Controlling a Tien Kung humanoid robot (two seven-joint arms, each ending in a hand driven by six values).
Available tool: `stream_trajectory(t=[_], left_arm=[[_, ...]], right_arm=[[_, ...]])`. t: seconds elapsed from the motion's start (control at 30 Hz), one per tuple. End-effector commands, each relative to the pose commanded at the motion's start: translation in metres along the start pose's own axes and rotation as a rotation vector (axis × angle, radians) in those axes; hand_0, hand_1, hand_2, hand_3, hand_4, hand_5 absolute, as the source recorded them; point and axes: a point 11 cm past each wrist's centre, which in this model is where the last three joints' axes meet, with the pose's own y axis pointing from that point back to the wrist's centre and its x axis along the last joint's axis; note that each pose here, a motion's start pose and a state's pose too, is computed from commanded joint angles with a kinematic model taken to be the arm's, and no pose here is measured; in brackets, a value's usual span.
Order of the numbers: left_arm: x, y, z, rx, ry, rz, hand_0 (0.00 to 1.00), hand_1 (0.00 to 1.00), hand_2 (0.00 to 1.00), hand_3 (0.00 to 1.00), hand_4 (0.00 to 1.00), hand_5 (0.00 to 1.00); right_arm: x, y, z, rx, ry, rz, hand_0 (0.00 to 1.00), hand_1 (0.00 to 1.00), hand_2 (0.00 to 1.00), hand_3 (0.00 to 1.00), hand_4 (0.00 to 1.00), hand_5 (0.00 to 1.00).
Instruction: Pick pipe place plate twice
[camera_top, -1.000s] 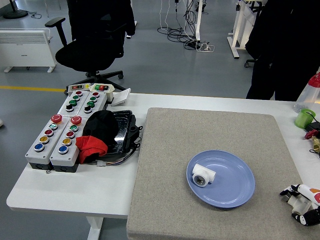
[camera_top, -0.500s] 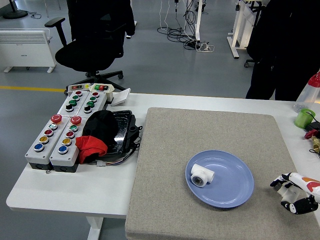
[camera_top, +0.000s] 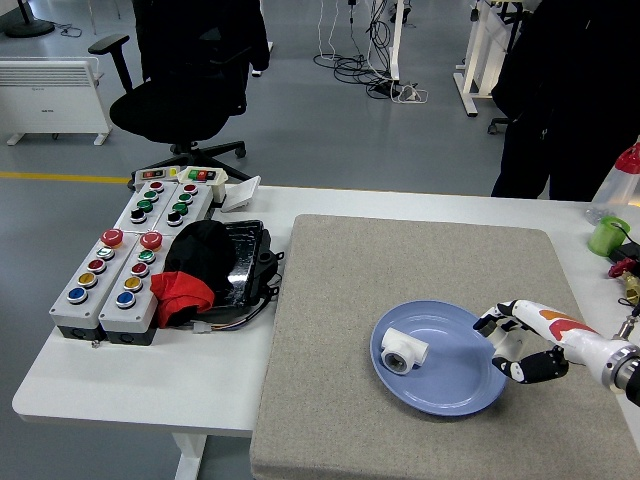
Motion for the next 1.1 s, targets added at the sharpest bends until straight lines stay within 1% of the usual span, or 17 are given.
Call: stream_trajectory(t=[0.07,0.13,0.17,0.23,0.33,0.37,0.47,0.53,0.57,0.67,0.8,0.87,0.93,0.97,1.03,1.07,1.1], left_arm=[[0.0,0.0,0.0,0.0,-0.001,-0.001,0.653,0.632,0.634,0.556,0.386,0.998],[0.0,0.0,0.001,0.0,0.002,-0.003,0.653,0.632,0.634,0.556,0.386,0.998],[0.0,0.0,0.001,0.0,0.003,-0.003,0.653,0.633,0.635,0.555,0.387,0.998],[0.0,0.0,0.001,-0.001,0.003,-0.002,0.653,0.633,0.635,0.555,0.387,0.998],[0.001,0.001,0.002,-0.004,0.004,-0.001,0.653,0.633,0.635,0.555,0.387,0.998],[0.001,0.001,0.002,-0.004,0.007,0.0,0.653,0.633,0.635,0.556,0.387,0.998],[0.001,0.001,0.002,-0.005,0.008,0.0,0.653,0.633,0.635,0.556,0.387,0.998],[0.001,0.0,0.002,-0.005,0.006,0.0,0.653,0.633,0.635,0.556,0.387,0.998],[0.001,0.0,0.002,-0.004,0.006,0.0,0.653,0.633,0.634,0.555,0.387,0.998],[0.0,0.0,0.001,-0.003,0.003,-0.001,0.653,0.633,0.634,0.555,0.387,0.998],[-0.001,0.0,0.0,-0.001,0.002,-0.002,0.654,0.633,0.634,0.554,0.387,0.998],[-0.001,0.0,0.0,0.0,-0.002,-0.002,0.654,0.633,0.634,0.554,0.387,0.998],[-0.001,0.0,-0.001,0.001,-0.003,-0.002,0.654,0.633,0.634,0.554,0.387,0.998],[-0.001,0.0,-0.001,0.001,-0.003,-0.002,0.654,0.633,0.634,0.555,0.387,0.998],[-0.001,0.0,-0.002,0.003,-0.003,-0.002,0.654,0.633,0.634,0.555,0.387,0.998],[-0.001,-0.001,-0.002,0.003,-0.002,-0.002,0.654,0.633,0.634,0.555,0.387,0.998],[-0.002,-0.001,-0.002,0.004,-0.004,-0.002,0.654,0.633,0.634,0.555,0.387,0.998]], right_arm=[[-0.01,-0.01,-0.01,0.019,0.005,-0.024,0.367,0.469,0.574,0.631,0.53,0.006],[-0.021,-0.016,-0.012,0.011,0.009,-0.055,0.367,0.469,0.574,0.631,0.53,0.006],[-0.025,-0.018,-0.011,0.001,0.007,-0.07,0.757,0.763,0.864,0.871,0.713,0.208],[-0.031,-0.02,-0.009,-0.02,0.011,-0.09,0.757,0.763,0.864,0.871,0.713,0.208],[-0.033,-0.022,-0.008,-0.034,0.001,-0.093,0.757,0.763,0.864,0.871,0.713,0.208],[-0.031,-0.022,-0.009,-0.03,0.0,-0.081,0.978,0.951,0.998,0.998,0.811,0.328],[-0.027,-0.023,-0.01,-0.025,-0.004,-0.055,0.978,0.951,0.998,0.998,0.811,0.328],[-0.026,-0.023,-0.01,-0.029,-0.004,-0.052,0.978,0.951,0.998,0.998,0.811,0.328],[-0.026,-0.023,-0.009,-0.034,-0.004,-0.052,0.998,0.966,0.998,0.998,0.832,0.337],[-0.025,-0.022,-0.007,-0.044,-0.008,-0.044,0.998,0.966,0.998,0.998,0.832,0.337],[-0.016,-0.018,-0.004,-0.02,-0.056,0.026,0.992,0.956,0.998,0.998,0.812,0.32],[-0.006,-0.015,0.001,0.002,-0.127,0.1,0.992,0.956,0.998,0.998,0.812,0.32],[0.009,-0.01,0.008,0.027,-0.24,0.203,0.992,0.956,0.998,0.998,0.812,0.32],[0.014,-0.008,0.011,0.031,-0.274,0.243,0.951,0.929,0.998,0.998,0.745,0.273],[0.029,0.001,0.028,0.053,-0.41,0.37,0.951,0.929,0.998,0.998,0.745,0.273],[0.044,0.007,0.032,0.082,-0.466,0.451,0.951,0.929,0.998,0.998,0.745,0.273],[0.051,0.013,0.039,0.101,-0.522,0.504,0.951,0.929,0.998,0.998,0.745,0.273]])
